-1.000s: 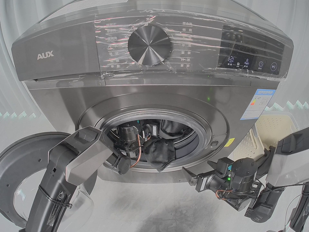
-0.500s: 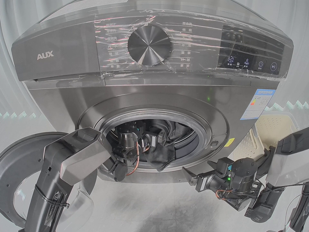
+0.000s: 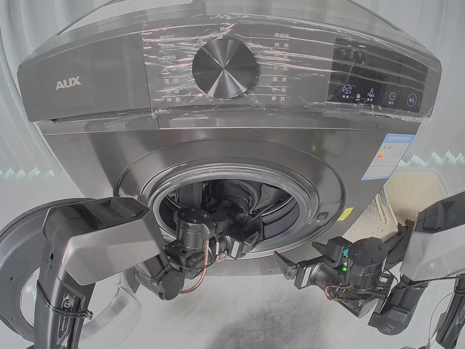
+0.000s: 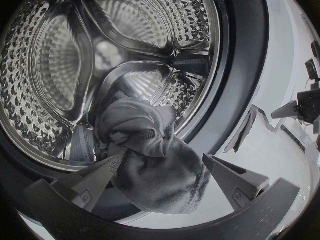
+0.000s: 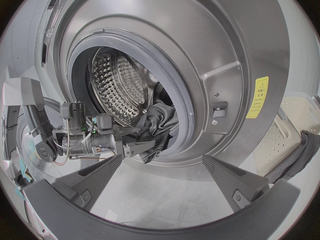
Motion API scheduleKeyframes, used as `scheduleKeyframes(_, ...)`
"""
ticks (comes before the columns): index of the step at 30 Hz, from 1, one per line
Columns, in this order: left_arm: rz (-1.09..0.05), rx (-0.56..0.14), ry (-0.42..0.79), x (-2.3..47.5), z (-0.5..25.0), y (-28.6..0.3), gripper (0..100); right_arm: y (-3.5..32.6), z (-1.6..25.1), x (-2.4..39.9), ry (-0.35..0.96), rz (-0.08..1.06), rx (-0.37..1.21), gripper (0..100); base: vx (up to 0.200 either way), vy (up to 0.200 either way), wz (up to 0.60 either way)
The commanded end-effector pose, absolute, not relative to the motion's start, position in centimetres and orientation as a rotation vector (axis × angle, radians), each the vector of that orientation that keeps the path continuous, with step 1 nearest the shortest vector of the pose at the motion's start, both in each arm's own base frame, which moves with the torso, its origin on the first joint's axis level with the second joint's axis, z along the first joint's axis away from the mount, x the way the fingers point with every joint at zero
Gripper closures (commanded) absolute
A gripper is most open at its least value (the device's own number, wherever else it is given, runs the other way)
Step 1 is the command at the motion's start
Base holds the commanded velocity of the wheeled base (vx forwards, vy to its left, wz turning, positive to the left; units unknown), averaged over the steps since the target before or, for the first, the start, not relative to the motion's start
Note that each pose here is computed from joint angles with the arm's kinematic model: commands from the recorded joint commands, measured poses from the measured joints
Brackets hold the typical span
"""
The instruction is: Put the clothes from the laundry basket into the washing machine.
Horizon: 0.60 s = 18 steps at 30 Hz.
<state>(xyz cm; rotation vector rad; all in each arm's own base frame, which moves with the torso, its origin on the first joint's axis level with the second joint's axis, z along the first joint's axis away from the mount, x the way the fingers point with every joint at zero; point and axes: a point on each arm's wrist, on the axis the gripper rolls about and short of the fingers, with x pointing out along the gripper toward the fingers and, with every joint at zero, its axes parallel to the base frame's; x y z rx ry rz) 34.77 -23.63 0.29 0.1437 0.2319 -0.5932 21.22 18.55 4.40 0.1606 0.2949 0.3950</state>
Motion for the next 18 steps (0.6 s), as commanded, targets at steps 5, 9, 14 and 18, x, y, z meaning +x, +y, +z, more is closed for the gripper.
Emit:
scheduleKeyframes(5,-0.586,0.106,0.129,36.8,1.5,-25.1,0,18.6,4.4,21.2,0.294,0.397,0.161,0,0.000,0.000,0.00)
scheduleKeyframes(9,-0.557,0.104,0.117,38.8,0.3,-25.0,0,18.6,4.4,21.2,0.294,0.397,0.161,0,0.000,0.000,0.00)
scheduleKeyframes(14,-0.515,0.121,0.137,40.1,-1.5,-24.5,100,18.6,4.4,21.2,0.294,0.395,0.161,0,0.000,0.000,0.00)
scheduleKeyframes(18,-0.514,0.121,0.133,40.4,-1.7,-24.5,100,18.6,4.4,21.3,0.292,0.396,0.162,0,0.000,0.000,0.00)
